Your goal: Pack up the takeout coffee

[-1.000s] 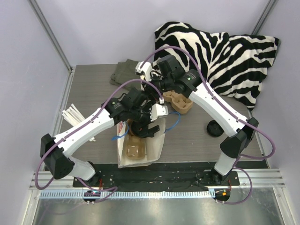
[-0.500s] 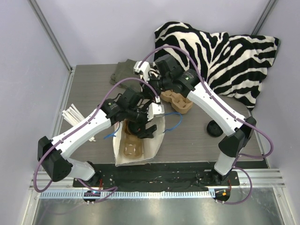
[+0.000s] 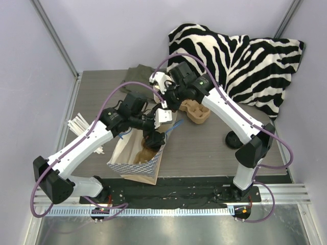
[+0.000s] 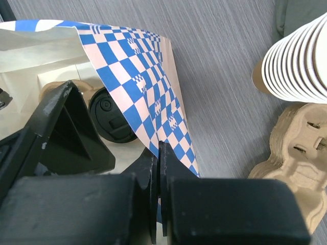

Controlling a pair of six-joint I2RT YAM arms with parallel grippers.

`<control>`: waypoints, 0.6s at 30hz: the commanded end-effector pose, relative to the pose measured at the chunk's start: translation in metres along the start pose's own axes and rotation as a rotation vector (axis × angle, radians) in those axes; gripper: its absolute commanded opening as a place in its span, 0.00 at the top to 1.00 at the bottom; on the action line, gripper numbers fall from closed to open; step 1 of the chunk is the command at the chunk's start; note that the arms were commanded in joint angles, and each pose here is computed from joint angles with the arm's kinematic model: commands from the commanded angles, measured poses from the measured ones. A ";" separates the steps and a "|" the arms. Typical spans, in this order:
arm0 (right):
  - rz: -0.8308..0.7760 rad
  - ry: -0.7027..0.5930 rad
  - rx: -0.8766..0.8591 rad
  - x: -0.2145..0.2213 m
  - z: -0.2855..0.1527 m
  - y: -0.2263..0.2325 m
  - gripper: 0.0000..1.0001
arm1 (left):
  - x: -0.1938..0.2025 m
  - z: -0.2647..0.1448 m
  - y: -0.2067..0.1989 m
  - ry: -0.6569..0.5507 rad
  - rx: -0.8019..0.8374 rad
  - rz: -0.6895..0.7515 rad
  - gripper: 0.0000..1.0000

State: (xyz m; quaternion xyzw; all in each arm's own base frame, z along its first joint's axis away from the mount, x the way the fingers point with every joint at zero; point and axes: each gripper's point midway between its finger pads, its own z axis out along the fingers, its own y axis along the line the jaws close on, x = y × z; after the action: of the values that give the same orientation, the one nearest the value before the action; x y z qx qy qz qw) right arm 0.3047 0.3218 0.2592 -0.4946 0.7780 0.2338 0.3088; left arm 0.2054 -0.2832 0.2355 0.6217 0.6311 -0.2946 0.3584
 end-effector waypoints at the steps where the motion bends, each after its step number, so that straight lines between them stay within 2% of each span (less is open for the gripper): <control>1: 0.001 0.028 0.000 0.006 -0.003 0.001 0.99 | -0.023 -0.009 0.001 -0.076 -0.013 0.067 0.03; 11: 0.017 0.041 -0.005 0.002 0.003 -0.004 0.99 | -0.082 -0.039 0.021 -0.211 -0.142 0.063 0.02; 18: 0.043 0.057 -0.004 0.003 0.008 -0.009 0.99 | -0.102 -0.059 0.023 -0.261 -0.191 0.052 0.01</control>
State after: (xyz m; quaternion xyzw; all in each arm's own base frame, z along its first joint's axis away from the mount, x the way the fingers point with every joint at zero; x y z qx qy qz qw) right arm 0.3132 0.3282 0.2551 -0.4921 0.7835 0.2347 0.2980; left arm 0.2192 -0.2948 0.3123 0.5815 0.6068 -0.3010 0.4506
